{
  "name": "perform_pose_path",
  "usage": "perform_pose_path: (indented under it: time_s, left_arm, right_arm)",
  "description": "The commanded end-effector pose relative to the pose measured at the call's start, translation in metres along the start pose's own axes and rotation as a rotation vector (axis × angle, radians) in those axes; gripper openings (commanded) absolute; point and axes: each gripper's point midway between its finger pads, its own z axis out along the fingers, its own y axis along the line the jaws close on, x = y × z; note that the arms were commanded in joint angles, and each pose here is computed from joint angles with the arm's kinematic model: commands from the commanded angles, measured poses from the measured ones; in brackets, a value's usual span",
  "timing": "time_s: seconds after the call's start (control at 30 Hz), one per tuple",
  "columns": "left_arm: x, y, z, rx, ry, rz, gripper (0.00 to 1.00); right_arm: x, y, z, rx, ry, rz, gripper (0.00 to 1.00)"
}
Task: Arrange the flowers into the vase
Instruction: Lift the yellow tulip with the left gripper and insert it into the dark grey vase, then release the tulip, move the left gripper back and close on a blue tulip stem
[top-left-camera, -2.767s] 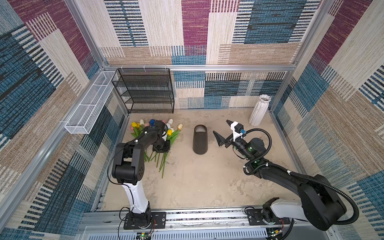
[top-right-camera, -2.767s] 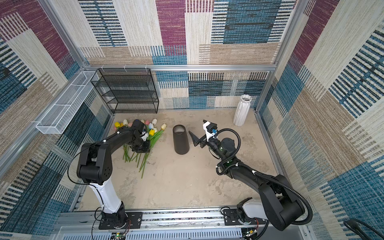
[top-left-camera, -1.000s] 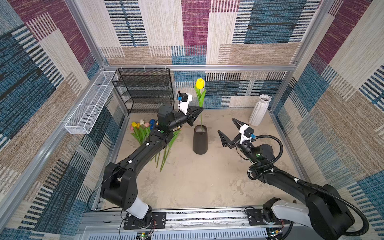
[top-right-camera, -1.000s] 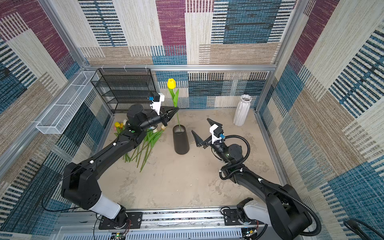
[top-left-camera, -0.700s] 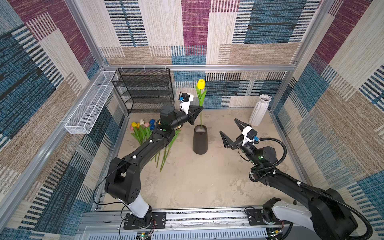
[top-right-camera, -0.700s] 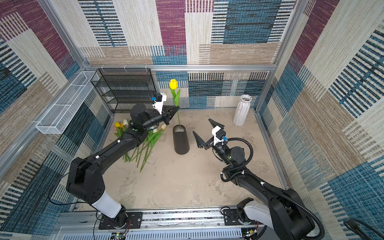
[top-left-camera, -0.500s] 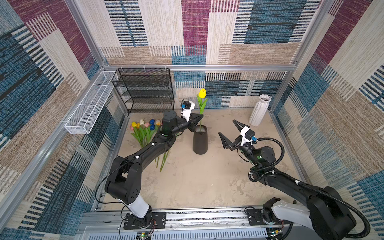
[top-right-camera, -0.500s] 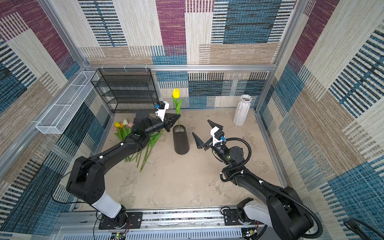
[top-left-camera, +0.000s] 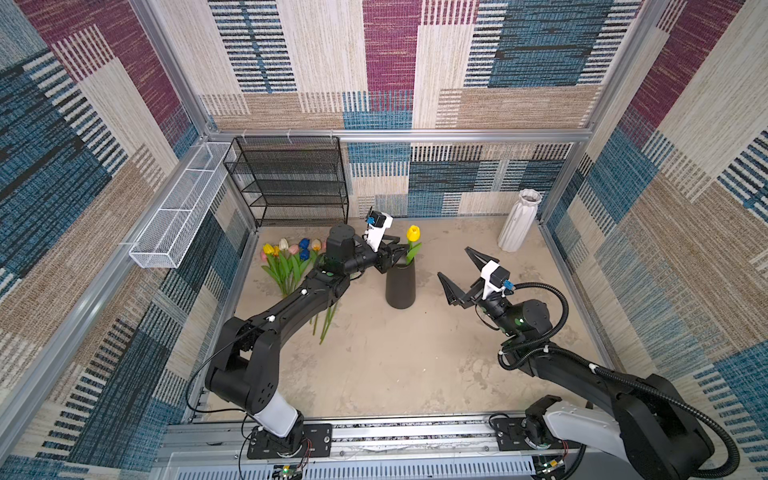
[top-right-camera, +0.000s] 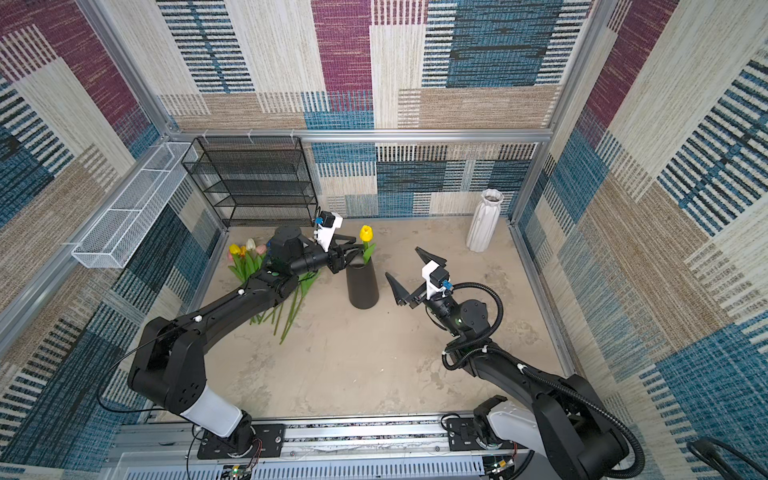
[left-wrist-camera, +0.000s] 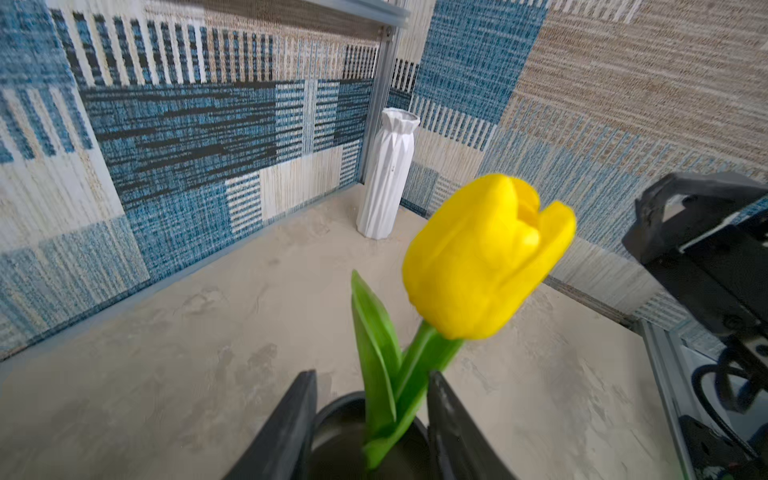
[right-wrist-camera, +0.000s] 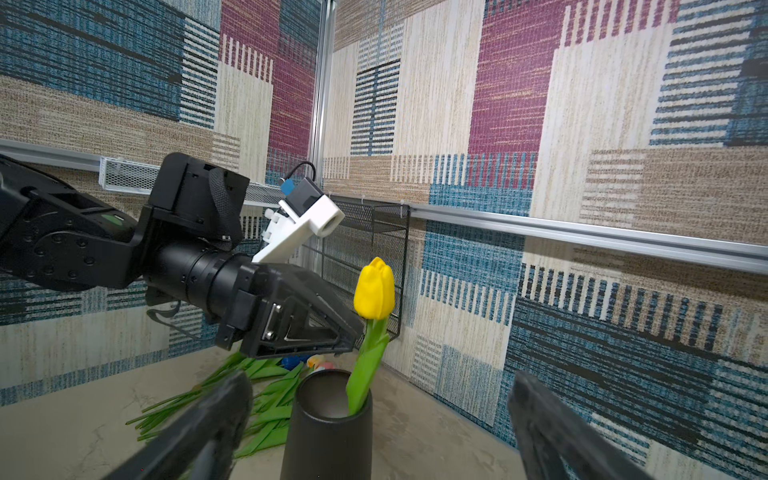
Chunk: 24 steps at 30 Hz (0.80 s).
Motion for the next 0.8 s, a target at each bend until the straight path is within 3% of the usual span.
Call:
perform_pose_path:
  time_s: [0.0, 0.07, 0.17, 0.27, 0.33, 0.5, 0.57, 0.77]
  left_arm:
    - [0.013, -0.001, -0.016, -0.047, 0.072, -0.004, 0.55]
    - [0.011, -0.005, -0.032, -0.076, 0.069, -0.005, 0.60]
    - [0.003, -0.009, -0.061, -0.143, 0.043, -0.001, 0.77]
    - [0.002, 0.008, -0.096, -0.286, 0.038, -0.034, 0.75]
    - [0.010, 0.040, -0.125, -0.464, 0.056, -0.106, 0.75]
    - [0.081, 0.128, -0.210, -0.921, 0.257, -0.387, 0.64]
    - [0.108, 0.147, -0.232, -1.009, 0.339, -0.452, 0.62]
    - [0.163, 0.182, -0.258, -1.097, 0.533, -0.534, 0.57]
  right_arm:
    - [-0.006, -0.001, 0.000, 0.004, -0.021, -0.002, 1.00]
    - [-0.004, 0.001, 0.001, -0.005, -0.009, 0.015, 1.00]
    - [0.000, 0.001, -0.001, 0.001, 0.010, 0.058, 1.00]
    - [0.004, 0.003, -0.005, -0.004, 0.032, 0.096, 1.00]
    - [0.007, 0.003, -0.008, -0.001, 0.049, 0.120, 1.00]
    - [0.023, 0.009, -0.020, -0.008, 0.075, 0.135, 0.99]
    - [0.031, 0.012, -0.025, -0.013, 0.078, 0.138, 0.98]
    - [0.048, 0.029, -0.033, -0.058, 0.104, 0.176, 0.96]
